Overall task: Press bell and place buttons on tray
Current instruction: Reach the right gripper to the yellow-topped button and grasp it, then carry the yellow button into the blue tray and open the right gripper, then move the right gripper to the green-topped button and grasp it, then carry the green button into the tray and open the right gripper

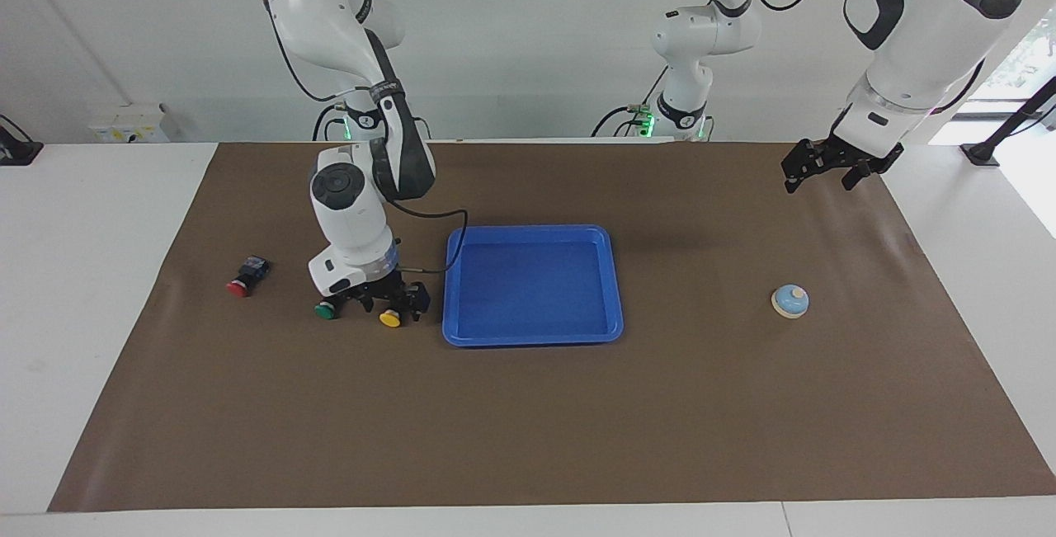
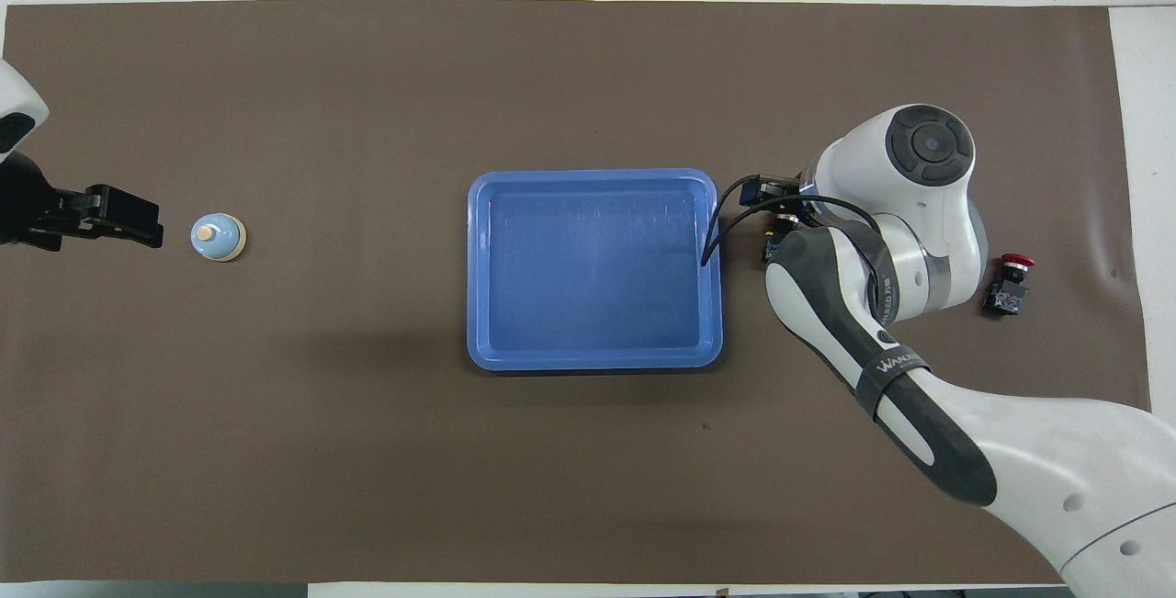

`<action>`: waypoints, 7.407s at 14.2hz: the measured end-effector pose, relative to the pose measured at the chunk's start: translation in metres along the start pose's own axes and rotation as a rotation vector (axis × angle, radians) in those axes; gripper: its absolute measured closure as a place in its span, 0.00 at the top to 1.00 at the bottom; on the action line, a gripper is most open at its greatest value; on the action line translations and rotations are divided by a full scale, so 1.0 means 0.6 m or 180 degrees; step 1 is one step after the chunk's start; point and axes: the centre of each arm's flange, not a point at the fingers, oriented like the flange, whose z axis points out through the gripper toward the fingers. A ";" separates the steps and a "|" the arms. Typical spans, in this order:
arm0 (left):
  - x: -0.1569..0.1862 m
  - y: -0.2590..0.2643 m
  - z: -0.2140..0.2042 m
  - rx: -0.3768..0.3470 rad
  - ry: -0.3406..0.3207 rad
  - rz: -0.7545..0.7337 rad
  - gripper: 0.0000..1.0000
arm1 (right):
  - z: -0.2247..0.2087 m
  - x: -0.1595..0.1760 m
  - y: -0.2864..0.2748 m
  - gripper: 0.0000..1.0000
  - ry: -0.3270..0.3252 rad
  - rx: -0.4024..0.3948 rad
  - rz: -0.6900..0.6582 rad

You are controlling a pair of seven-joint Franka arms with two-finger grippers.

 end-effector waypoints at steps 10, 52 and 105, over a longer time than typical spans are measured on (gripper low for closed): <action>0.000 0.000 0.000 0.0000 0.0000 0.0000 1.00 | 0.037 -0.037 -0.001 0.87 -0.0086 -0.0042 -0.0001; 0.000 0.000 0.000 0.0000 0.0000 0.0000 1.00 | -0.108 0.059 0.149 1.00 -0.0239 -0.0299 -0.0027; 0.000 0.000 0.000 0.0000 0.0000 0.0000 1.00 | -0.225 -0.050 -0.173 1.00 -0.0376 -0.0337 0.0218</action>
